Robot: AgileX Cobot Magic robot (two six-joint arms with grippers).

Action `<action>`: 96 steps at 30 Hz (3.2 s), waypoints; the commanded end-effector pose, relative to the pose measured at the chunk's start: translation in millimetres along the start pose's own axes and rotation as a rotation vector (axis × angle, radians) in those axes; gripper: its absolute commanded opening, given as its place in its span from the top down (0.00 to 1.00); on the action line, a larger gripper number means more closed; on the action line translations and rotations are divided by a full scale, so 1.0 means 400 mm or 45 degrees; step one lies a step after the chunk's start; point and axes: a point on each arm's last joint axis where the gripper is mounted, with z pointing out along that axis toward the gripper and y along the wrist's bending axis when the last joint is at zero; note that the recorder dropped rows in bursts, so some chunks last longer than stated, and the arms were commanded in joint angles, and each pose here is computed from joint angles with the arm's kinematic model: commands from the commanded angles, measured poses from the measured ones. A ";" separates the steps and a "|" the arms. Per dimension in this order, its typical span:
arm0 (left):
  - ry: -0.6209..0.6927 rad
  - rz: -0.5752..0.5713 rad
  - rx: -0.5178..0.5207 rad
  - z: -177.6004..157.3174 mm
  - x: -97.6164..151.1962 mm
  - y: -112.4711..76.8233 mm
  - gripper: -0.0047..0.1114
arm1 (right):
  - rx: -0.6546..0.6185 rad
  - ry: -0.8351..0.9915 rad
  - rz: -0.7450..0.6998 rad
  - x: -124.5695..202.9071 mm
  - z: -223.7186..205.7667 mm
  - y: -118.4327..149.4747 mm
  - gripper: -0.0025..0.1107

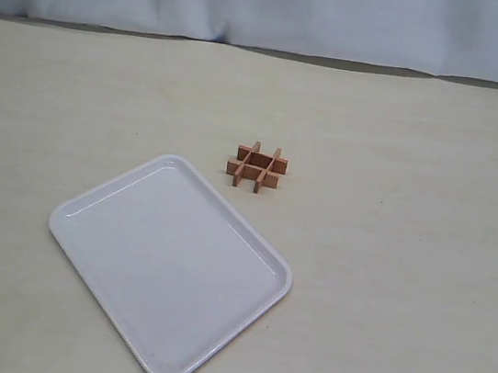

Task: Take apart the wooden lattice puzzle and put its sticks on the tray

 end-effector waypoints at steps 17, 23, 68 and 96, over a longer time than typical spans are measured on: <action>-0.007 -0.002 0.010 0.001 0.001 -0.001 0.96 | 0.392 1.796 -0.760 0.439 0.644 0.153 0.94; -0.007 -0.002 0.010 0.001 0.001 -0.001 0.96 | 0.532 2.147 -0.651 0.680 0.632 0.159 0.94; -0.010 -0.004 0.012 0.001 0.000 -0.001 0.96 | 0.813 2.201 -0.599 0.945 0.548 0.015 0.65; -0.007 -0.002 0.010 0.001 0.001 -0.001 0.96 | 0.882 2.119 -0.690 0.939 0.547 -0.008 0.84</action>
